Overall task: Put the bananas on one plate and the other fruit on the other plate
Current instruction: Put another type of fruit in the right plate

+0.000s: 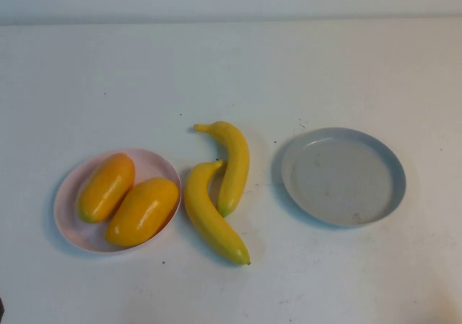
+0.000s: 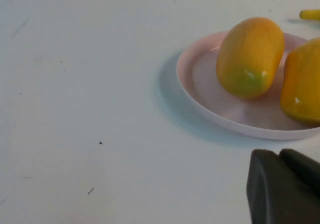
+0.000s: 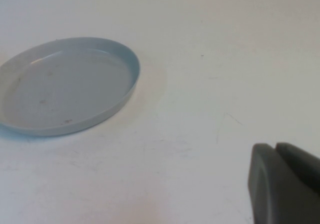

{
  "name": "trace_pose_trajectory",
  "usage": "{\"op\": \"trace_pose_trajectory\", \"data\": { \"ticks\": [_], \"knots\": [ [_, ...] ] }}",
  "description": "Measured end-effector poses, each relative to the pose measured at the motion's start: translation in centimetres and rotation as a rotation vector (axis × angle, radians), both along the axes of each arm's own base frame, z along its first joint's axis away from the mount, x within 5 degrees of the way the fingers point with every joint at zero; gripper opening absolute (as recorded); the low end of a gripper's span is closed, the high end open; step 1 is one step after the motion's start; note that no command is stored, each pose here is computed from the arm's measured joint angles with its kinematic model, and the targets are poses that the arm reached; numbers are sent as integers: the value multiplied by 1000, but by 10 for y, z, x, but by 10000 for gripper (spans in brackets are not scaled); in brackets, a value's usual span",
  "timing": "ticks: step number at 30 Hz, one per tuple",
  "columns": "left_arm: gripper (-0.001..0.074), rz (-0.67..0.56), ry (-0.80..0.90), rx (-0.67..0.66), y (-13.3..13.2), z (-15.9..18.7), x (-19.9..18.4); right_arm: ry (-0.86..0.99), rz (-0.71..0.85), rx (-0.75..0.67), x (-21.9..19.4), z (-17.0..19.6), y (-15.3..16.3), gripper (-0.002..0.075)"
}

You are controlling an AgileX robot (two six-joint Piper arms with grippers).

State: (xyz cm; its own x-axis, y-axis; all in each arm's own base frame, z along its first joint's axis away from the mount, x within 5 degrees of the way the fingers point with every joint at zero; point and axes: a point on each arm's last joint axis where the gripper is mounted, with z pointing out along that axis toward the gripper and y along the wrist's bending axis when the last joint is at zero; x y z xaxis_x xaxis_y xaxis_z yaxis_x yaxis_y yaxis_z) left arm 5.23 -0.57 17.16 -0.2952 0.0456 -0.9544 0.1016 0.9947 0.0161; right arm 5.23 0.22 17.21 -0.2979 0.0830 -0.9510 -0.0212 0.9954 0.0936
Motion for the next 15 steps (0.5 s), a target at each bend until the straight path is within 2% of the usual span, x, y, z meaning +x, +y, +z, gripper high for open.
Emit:
{"op": "trace_pose_trajectory", "data": {
  "ticks": [15],
  "knots": [
    [-3, 0, -3, 4, 0, 0, 0, 0, 0, 0, 0, 0, 0, -17]
  ]
}}
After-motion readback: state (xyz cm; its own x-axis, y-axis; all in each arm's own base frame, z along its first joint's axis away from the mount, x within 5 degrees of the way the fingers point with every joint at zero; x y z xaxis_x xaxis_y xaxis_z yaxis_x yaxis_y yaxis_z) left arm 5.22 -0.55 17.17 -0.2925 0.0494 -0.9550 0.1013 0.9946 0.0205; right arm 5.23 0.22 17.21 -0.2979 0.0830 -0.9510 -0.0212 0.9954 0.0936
